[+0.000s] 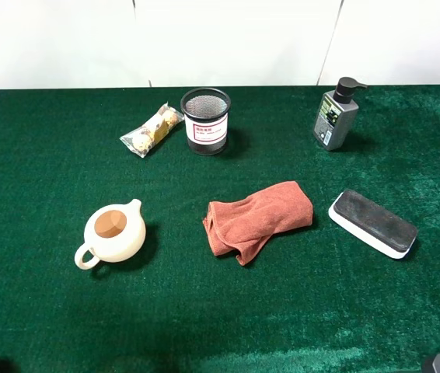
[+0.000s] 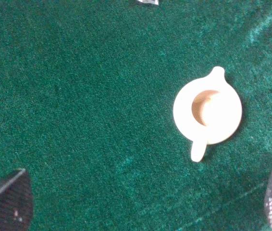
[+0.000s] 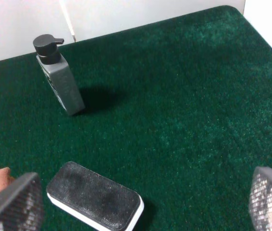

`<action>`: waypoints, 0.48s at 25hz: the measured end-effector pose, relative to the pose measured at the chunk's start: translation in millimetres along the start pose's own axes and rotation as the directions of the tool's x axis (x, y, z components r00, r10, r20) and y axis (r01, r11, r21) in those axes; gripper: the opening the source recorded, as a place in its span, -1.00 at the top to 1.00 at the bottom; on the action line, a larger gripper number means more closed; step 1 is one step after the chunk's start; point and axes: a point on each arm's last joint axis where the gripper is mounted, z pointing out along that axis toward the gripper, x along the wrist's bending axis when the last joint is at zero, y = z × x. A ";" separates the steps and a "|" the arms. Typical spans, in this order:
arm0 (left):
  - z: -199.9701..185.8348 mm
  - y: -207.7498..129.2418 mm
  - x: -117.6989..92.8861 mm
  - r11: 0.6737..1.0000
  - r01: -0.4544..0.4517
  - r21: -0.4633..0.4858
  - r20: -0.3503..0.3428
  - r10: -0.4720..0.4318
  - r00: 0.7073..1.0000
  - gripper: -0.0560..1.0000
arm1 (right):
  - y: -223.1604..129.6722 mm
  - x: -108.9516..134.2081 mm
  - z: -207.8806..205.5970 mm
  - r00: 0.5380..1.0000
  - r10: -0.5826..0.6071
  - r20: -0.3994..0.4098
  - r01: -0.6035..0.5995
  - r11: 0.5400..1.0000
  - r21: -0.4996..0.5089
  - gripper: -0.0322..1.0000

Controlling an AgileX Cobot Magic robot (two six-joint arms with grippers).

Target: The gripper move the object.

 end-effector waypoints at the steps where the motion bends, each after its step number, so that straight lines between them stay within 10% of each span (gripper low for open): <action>1: -3.3 -9.3 -0.7 1.000 0.000 -0.019 0.001 0.000 1.000 -0.98 | 0.0 0.0 0.0 1.000 0.000 0.000 0.000 1.000 0.000 -0.33; 12: -22.2 -97.8 -6.2 0.968 0.084 -0.238 -0.047 -0.098 0.994 -0.98 | 0.0 0.0 0.0 1.000 0.000 0.000 0.000 1.000 0.000 -0.33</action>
